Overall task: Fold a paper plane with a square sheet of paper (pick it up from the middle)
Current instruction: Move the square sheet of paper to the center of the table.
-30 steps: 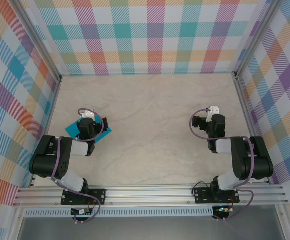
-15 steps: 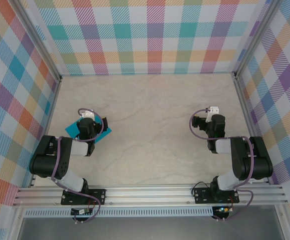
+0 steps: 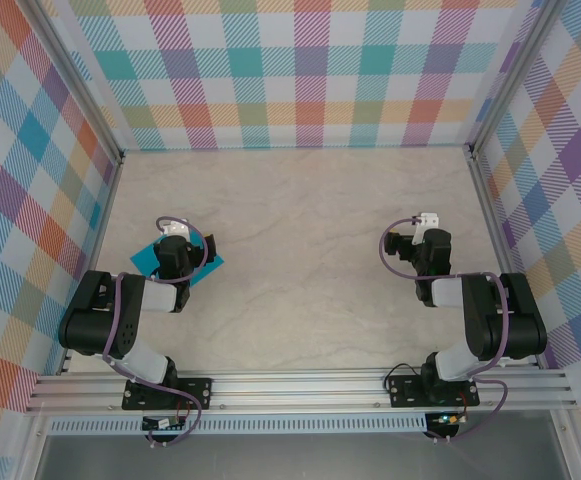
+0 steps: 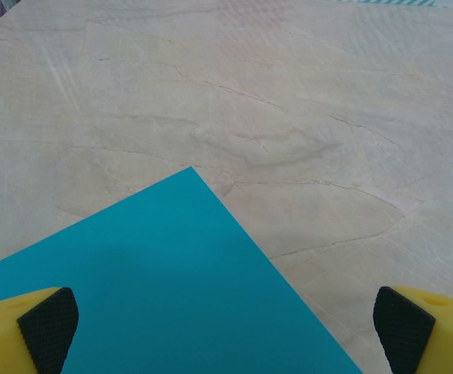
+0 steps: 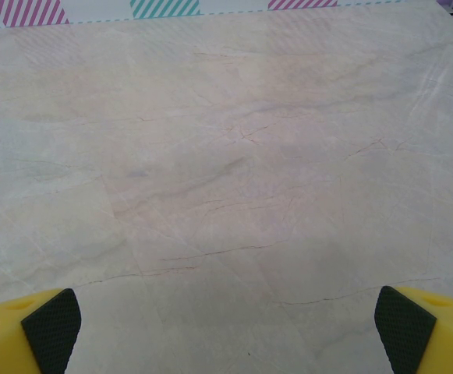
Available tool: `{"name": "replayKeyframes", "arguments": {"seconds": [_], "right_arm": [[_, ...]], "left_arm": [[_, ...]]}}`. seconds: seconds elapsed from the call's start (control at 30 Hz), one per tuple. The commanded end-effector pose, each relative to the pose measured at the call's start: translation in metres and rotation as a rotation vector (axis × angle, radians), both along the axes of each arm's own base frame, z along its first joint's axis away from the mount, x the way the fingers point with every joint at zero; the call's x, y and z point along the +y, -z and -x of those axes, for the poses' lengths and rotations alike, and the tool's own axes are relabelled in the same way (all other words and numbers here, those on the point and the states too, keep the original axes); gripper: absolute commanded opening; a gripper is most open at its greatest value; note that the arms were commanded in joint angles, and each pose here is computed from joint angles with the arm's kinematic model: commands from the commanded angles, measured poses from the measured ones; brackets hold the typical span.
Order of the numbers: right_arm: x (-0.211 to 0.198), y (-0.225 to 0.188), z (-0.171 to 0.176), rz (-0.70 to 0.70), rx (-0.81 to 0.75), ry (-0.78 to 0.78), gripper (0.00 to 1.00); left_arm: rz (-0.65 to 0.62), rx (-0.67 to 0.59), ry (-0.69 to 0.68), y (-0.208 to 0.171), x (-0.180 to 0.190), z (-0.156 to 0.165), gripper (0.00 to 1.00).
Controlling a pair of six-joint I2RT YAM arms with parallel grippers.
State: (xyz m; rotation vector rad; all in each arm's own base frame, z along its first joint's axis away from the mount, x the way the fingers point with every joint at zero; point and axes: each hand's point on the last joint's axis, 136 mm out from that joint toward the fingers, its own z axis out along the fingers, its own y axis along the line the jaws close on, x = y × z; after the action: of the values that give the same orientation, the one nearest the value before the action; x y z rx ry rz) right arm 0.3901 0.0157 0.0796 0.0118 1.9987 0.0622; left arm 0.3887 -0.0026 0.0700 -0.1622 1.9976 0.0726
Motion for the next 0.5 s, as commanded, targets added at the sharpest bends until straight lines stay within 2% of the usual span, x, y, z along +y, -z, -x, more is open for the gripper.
{"name": "replayKeyframes", "arguments": {"seconds": [0.0, 0.4, 0.47], "right_arm": [[-0.0011, -0.0118, -0.0063, -0.014, -0.046, 0.004, 1.00], [-0.0011, -0.0115, -0.0061, -0.013, -0.046, 0.003, 1.00], [0.0066, -0.0141, -0.0059, -0.008, -0.044, -0.045, 1.00]], "left_arm": [[-0.003, -0.035, 0.012, -0.0113, -0.0001, -0.0073, 1.00], [-0.001, -0.055, 0.049, -0.0128, -0.0055, -0.0033, 1.00], [0.000, -0.084, 0.027, -0.0160, -0.0016, 0.0020, 1.00]]}}
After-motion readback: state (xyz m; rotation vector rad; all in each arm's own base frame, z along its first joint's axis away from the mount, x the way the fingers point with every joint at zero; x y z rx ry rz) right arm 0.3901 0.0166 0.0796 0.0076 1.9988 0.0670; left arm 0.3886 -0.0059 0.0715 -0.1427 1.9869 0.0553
